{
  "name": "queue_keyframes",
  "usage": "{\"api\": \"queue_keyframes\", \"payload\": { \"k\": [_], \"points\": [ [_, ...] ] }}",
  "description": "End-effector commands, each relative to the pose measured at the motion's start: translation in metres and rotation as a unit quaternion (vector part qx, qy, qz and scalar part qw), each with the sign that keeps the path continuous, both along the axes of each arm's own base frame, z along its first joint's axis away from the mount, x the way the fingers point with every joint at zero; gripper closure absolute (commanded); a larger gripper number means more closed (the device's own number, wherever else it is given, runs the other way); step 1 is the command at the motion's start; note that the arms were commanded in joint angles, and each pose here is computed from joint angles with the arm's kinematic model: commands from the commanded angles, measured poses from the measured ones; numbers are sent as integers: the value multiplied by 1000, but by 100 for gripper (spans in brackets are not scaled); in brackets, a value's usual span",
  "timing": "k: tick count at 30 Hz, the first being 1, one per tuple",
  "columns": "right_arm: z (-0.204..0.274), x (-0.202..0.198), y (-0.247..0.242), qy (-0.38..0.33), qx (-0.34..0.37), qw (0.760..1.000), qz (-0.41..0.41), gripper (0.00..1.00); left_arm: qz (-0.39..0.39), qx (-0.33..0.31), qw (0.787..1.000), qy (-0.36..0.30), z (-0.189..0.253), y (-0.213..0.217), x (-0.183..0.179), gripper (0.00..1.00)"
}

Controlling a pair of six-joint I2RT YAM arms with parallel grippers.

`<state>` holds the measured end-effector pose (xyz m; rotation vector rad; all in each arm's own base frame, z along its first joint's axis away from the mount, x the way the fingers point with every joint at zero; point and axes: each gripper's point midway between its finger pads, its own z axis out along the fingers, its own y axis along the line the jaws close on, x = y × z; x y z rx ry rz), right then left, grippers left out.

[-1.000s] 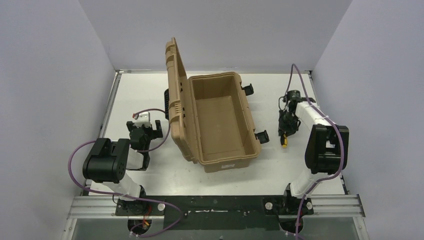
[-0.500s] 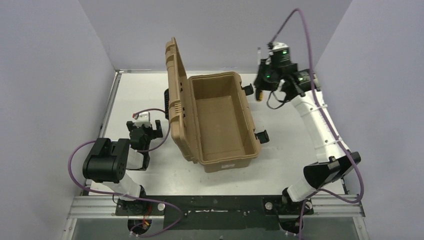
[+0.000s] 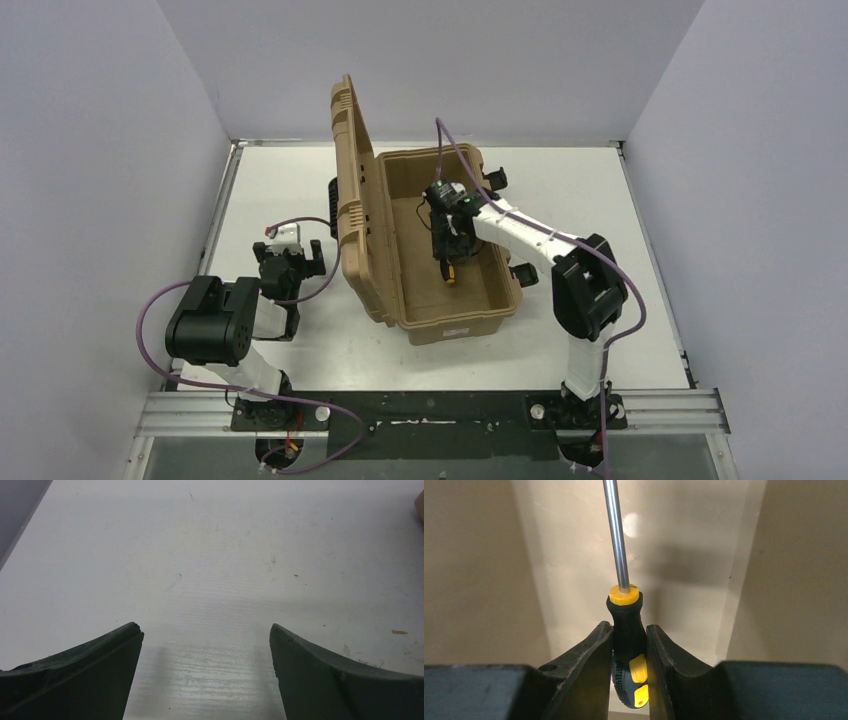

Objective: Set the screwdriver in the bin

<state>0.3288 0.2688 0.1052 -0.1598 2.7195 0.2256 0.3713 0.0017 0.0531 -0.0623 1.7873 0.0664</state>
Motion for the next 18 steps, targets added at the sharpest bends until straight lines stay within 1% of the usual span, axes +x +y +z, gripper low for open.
{"api": "queue_keyframes", "payload": {
  "k": [1,5,8,9,10,11,13,14,17,18],
  "points": [
    [-16,10,14,-21,21,999,-11,100,2,-6,999,-37,20,0,9,3],
    [-53,7,11,-4,5,1000,-16,99,2,-6,999,-37,20,0,9,3],
    [-70,4,13,7,-1,1000,-13,91,2,-6,999,-36,19,0,9,3],
    [-74,4,13,10,-3,1000,-13,85,2,-6,999,-37,20,0,9,3],
    [-76,4,13,12,-3,1000,-13,74,2,-5,999,-37,20,0,9,3],
    [-75,4,13,12,-3,1000,-13,63,3,-6,999,-37,20,0,9,3],
    [-68,7,14,3,1,1000,-16,35,3,-6,999,-37,20,0,9,3],
    [-62,10,14,-5,2,1000,-18,28,2,-6,999,-37,20,0,9,3],
    [-34,20,15,-37,9,999,-20,15,2,-6,999,-37,20,0,9,3],
    [-21,24,16,-49,14,999,-18,3,2,-6,999,-37,20,0,9,3]
  ]
}}
